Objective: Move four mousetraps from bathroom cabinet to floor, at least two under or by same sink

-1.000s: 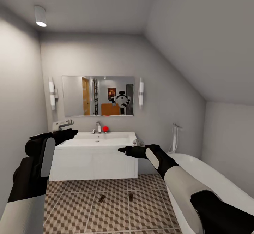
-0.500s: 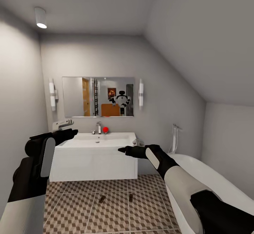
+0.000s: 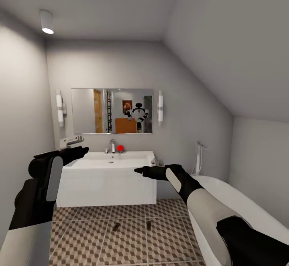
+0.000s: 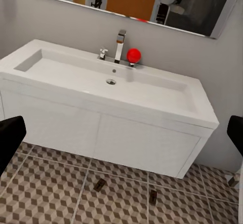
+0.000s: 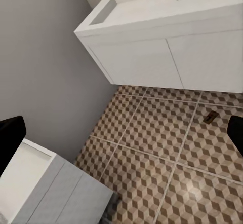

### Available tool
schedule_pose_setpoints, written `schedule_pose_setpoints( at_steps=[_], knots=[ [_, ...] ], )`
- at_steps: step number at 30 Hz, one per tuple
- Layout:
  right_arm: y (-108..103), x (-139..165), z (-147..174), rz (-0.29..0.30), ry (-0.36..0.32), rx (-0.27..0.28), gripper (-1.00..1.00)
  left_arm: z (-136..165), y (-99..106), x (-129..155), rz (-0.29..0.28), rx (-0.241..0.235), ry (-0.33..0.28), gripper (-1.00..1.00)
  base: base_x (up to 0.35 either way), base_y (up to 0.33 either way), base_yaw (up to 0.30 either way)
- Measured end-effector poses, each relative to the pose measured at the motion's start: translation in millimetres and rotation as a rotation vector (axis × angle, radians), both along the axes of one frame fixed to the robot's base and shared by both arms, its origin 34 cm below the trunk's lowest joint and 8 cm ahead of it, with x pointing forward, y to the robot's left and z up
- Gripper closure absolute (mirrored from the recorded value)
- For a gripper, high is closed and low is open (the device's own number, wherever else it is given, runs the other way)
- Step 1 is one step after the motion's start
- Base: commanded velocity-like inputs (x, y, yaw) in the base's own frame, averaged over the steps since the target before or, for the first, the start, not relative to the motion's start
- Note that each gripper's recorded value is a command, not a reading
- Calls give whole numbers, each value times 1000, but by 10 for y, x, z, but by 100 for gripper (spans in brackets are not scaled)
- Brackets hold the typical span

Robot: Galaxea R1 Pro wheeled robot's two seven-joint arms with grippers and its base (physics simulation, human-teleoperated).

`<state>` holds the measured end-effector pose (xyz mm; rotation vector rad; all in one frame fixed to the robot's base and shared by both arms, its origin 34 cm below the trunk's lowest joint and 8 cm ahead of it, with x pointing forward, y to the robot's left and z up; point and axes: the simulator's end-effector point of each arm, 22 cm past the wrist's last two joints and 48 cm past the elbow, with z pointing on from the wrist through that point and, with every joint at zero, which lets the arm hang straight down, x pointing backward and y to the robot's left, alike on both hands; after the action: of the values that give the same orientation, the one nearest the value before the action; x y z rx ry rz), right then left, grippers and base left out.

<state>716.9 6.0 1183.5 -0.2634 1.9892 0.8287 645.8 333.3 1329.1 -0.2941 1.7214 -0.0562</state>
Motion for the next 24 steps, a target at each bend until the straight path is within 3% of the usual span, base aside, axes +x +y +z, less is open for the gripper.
schedule_pose_setpoints(
  at_steps=[24],
  knots=[
    [0, -90, 178, 0, 2, 0, -100, 183, 0, -88, 0, 0, 1, -100, 0, 0, 0]
  ],
)
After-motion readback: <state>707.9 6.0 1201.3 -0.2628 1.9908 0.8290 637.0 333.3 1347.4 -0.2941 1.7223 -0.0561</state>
